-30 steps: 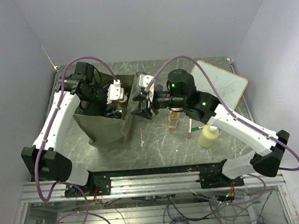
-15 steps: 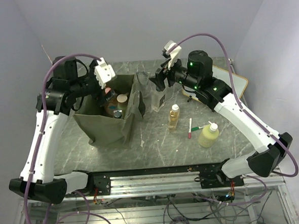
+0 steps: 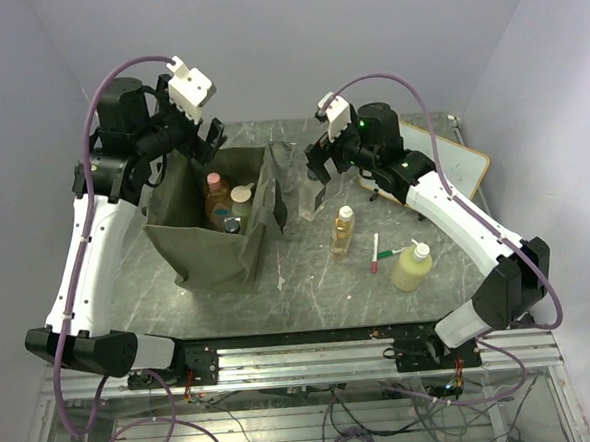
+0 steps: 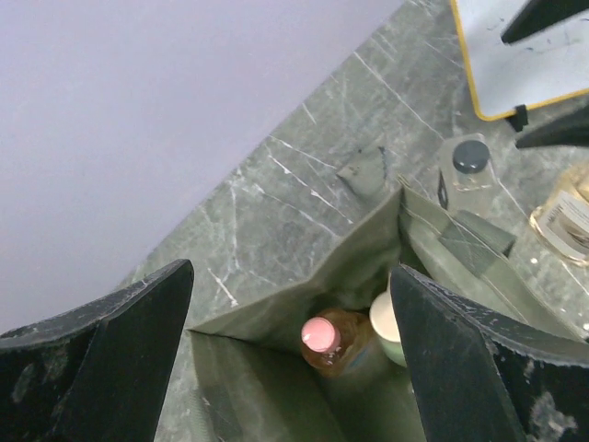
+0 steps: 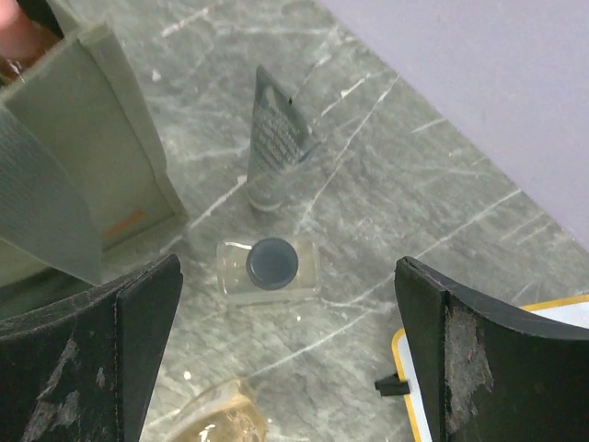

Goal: Place the personal care products into the canvas bag
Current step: Pick up the care product from the center of the board.

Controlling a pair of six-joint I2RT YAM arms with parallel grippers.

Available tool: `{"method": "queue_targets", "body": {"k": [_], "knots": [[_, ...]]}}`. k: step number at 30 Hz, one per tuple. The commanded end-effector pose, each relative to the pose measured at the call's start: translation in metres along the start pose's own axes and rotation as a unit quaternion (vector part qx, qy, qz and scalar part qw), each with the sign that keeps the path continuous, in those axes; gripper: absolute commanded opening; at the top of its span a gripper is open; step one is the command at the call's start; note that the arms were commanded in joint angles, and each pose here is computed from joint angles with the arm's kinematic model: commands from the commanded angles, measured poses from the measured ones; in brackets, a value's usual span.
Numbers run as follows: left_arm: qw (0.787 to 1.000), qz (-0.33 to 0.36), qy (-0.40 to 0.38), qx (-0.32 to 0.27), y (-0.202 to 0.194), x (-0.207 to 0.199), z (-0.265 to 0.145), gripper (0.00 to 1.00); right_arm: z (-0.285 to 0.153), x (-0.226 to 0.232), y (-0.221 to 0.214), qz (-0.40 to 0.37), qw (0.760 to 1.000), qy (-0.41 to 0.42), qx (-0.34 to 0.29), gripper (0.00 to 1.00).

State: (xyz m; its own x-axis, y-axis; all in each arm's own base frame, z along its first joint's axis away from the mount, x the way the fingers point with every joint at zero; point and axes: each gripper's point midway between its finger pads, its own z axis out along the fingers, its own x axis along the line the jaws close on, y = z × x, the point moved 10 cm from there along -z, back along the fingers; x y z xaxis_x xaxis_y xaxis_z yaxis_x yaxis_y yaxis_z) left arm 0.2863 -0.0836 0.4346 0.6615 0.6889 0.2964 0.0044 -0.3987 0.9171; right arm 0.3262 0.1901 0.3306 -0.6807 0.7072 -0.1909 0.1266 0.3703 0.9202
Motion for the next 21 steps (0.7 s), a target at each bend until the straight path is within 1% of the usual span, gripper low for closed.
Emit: {"method": "queue_targets", "body": {"k": [1,4,8,11,14,21], "knots": [[0.999,0.009,0.043,-0.005,0.014,0.009,-0.006,0.98,0.006,-0.004,-0.022,-0.038,0.998,0.007,0.039,1.0],[0.999,0.025,0.043,-0.009,0.009,0.006,-0.009,0.98,0.015,-0.004,-0.036,-0.034,0.998,0.024,0.049,1.0],[0.998,0.035,0.047,-0.001,0.003,0.002,-0.016,0.97,0.032,-0.002,-0.048,-0.025,0.995,0.048,0.081,1.0],[0.998,0.032,0.054,0.001,0.0,0.0,-0.02,0.97,0.042,0.0,-0.054,-0.028,0.992,0.075,0.101,1.0],[0.998,0.033,0.057,0.001,-0.002,0.0,-0.025,0.97,0.048,0.002,-0.056,-0.028,0.989,0.097,0.107,1.0],[0.998,0.035,0.057,0.002,-0.003,0.003,-0.03,0.96,0.059,-0.001,-0.06,-0.015,0.987,0.087,0.131,1.0]]}}
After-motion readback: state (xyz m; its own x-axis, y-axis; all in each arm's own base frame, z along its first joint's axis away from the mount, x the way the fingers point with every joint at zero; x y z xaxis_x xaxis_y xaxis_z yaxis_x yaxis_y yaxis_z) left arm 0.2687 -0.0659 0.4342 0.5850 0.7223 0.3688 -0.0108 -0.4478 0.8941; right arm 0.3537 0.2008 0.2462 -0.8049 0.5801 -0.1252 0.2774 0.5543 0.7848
